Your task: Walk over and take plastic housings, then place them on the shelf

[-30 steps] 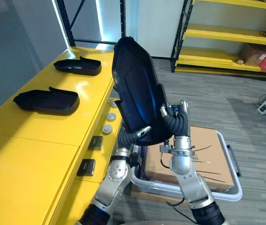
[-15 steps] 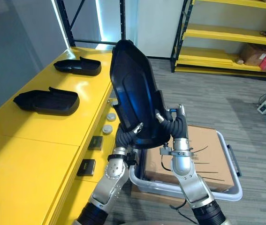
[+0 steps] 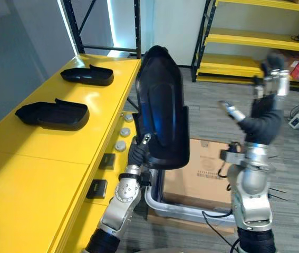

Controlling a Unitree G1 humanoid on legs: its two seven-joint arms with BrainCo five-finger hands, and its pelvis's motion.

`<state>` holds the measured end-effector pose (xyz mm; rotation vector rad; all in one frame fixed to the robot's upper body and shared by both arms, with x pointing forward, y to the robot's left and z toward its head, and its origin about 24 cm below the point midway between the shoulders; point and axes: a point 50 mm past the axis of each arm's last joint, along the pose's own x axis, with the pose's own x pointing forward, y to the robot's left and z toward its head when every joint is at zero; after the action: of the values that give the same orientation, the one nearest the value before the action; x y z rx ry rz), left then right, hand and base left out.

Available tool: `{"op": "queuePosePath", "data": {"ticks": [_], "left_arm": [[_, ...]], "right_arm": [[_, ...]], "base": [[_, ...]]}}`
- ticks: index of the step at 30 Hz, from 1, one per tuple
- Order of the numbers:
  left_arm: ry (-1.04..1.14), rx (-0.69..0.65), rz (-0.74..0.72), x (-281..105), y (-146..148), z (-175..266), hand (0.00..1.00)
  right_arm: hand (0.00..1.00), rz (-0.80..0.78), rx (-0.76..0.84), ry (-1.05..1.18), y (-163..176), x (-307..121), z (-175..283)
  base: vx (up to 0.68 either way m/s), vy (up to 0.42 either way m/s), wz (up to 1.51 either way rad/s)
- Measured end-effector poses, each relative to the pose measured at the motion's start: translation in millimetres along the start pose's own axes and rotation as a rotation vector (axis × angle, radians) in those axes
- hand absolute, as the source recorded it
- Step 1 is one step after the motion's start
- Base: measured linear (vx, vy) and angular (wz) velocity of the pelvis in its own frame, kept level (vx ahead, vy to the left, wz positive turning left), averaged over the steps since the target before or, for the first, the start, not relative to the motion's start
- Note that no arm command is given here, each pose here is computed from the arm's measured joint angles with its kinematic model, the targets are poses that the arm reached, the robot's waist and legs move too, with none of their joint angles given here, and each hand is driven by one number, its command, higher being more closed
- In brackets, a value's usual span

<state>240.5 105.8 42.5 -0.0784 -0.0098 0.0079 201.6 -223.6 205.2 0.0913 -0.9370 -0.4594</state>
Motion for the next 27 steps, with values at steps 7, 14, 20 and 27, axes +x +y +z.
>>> {"op": "queuePosePath", "data": {"ticks": [7, 14, 20, 27], "left_arm": [[0.058, 0.009, 0.138, -12.5, 32.8, -13.3, 1.0], [0.015, -0.016, 0.196, -34.0, 44.3, -3.4, 1.0], [-0.015, -0.05, 0.231, -45.9, 49.2, 1.4, 1.0], [-0.008, -0.08, 0.23, -47.4, 45.6, 0.1, 1.0]], "right_arm": [[0.0, -0.43, -0.314, 0.18, -118.3, -28.9, -21.2], [0.0, -0.744, -0.551, 0.868, -194.9, -167.2, -63.3], [0.0, -0.793, -0.474, 1.433, -183.6, -292.3, -75.9], [0.0, -0.583, -0.399, 1.793, -146.3, -349.7, -85.6]], "base": [[0.0, 0.0, 0.02], [0.0, -0.001, -0.02], [-0.04, -0.023, -0.02], [-0.01, -0.038, 0.25]]}}
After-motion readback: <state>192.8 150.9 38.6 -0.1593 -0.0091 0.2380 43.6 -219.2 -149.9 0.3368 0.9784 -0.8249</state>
